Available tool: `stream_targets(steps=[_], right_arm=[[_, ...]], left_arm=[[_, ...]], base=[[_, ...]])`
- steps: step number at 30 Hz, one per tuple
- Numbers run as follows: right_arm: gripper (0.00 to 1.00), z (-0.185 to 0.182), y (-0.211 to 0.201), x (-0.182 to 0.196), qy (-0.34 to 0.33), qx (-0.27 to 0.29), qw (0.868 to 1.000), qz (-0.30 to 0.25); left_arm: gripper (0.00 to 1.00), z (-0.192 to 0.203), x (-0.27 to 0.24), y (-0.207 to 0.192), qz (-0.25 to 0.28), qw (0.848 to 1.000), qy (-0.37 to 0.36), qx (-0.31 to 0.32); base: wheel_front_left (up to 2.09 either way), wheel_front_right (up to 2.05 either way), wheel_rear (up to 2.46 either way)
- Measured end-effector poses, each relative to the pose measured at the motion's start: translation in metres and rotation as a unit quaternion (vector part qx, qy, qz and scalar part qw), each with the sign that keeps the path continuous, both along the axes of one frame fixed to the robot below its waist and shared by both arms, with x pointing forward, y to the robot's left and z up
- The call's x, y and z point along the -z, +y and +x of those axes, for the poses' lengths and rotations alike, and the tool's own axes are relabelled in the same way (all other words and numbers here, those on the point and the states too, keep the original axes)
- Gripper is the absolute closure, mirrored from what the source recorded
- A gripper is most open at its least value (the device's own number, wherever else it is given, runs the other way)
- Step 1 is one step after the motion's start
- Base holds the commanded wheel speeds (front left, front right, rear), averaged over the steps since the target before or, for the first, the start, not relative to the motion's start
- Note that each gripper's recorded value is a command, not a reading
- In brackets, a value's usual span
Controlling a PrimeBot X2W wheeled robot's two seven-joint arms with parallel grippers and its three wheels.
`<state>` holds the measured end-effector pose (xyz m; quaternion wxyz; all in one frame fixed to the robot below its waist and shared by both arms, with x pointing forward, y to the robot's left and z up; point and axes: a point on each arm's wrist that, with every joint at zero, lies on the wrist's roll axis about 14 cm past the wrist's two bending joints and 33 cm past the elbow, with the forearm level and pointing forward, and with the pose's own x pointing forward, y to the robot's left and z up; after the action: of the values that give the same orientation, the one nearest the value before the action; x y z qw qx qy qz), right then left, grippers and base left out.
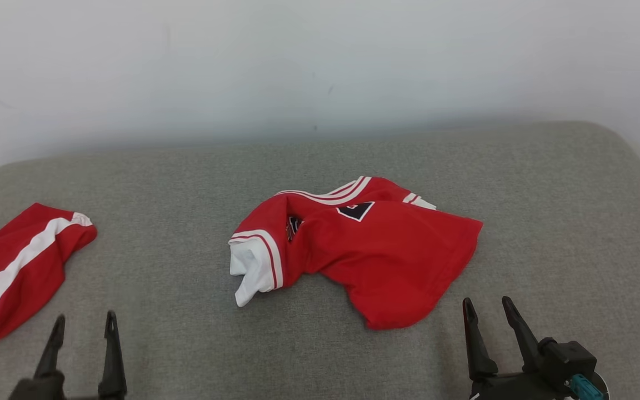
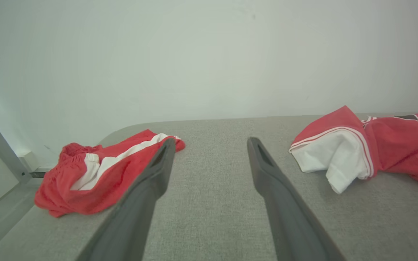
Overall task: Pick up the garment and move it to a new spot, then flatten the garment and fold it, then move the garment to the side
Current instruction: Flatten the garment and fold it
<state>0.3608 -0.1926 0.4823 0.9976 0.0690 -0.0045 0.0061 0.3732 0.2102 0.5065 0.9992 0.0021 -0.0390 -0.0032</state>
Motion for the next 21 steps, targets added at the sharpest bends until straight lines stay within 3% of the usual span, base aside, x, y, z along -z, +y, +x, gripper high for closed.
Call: stream_targets(steps=[10,21], right_arm=[[0.00,0.000,-0.015,0.005,0.009,0.022,1.000,-0.002],[0.00,0.009,-0.041,0.019,0.032,0.060,0.998,-0.010]], left_arm=[[0.00,0.065,-0.027,-0.038,0.019,0.996,-0.032,0.077],[0.00,0.127,0.026,-0.091,0.029,0.984,0.051,0.167]], base=[[0.00,0.00,0.00],[0.00,0.00,0.00]])
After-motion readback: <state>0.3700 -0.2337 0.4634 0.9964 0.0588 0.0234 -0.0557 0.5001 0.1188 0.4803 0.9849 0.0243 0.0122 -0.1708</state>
